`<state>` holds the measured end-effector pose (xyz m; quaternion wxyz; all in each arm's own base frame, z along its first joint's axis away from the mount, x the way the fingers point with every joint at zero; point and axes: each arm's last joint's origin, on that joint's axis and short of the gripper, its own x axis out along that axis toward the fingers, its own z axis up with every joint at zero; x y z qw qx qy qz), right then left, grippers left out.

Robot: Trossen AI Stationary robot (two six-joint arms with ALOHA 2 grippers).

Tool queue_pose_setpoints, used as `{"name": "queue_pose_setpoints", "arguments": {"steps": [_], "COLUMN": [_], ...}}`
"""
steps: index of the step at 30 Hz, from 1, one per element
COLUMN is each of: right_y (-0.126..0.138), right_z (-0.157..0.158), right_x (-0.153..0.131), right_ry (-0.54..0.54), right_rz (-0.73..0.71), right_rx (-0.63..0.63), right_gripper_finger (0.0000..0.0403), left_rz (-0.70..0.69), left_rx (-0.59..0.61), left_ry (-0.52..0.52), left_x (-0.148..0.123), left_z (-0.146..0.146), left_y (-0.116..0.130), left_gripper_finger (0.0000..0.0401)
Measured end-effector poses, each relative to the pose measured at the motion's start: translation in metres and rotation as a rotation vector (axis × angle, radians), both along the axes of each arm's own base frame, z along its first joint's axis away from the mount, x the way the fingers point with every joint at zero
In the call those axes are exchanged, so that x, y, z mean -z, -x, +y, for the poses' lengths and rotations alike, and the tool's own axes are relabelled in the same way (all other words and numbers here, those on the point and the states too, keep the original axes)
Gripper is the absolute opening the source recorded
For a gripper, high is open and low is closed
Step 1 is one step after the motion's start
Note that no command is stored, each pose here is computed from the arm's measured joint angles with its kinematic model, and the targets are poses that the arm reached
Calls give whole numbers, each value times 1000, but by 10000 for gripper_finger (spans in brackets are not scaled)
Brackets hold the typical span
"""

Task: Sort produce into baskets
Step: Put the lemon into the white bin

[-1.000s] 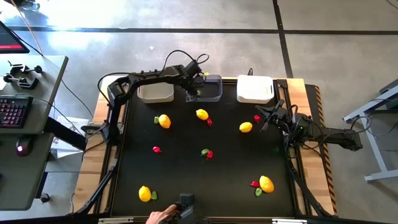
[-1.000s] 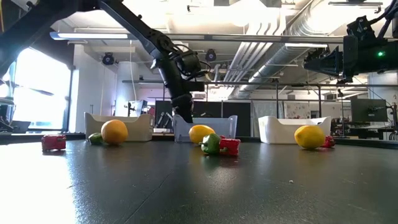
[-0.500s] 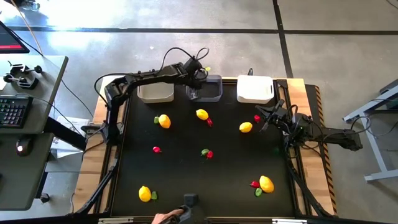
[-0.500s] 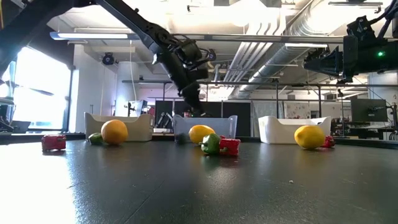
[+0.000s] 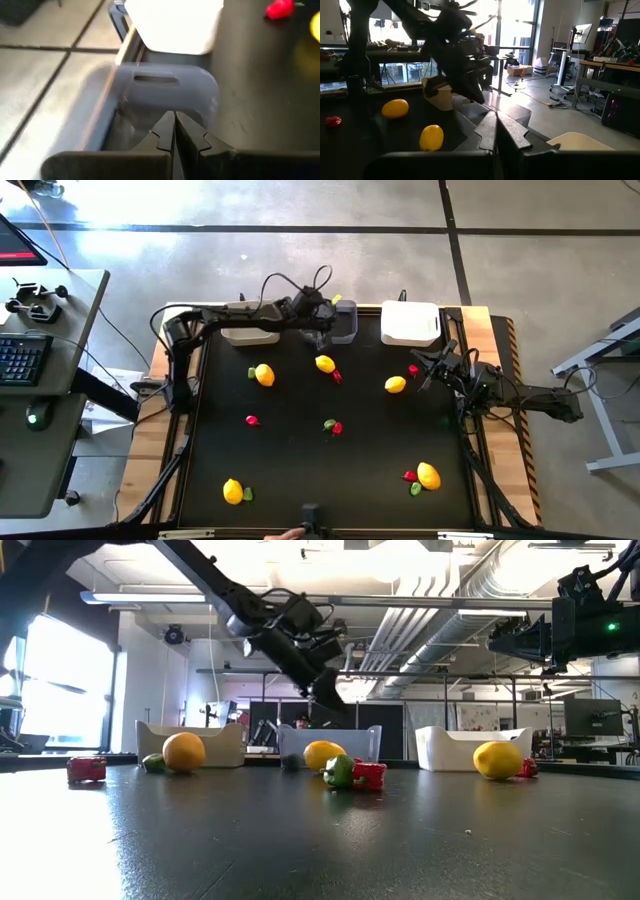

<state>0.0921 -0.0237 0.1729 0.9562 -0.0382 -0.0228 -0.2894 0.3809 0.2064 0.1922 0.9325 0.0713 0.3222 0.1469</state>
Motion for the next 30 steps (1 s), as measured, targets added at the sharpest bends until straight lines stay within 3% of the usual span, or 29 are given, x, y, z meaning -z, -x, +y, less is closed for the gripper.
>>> {"name": "queue_pose_setpoints", "arguments": {"steps": [8, 20, 30], "right_y": [-1, -1, -1], "right_z": [0, 0, 0], "right_x": [0, 1, 0], "right_ry": [0, -1, 2], "right_rz": [7, 6, 2], "right_rx": [-10, -11, -12], "right_gripper_finger": [0, 0, 0], "left_rz": [-154, -312, -333], "left_rx": [-72, -29, 11], "left_ry": [-57, -96, -16], "left_x": [-10, -14, 20], "left_z": [-32, -84, -109], "left_y": [33, 93, 123], "left_gripper_finger": [0, 0, 0]}}
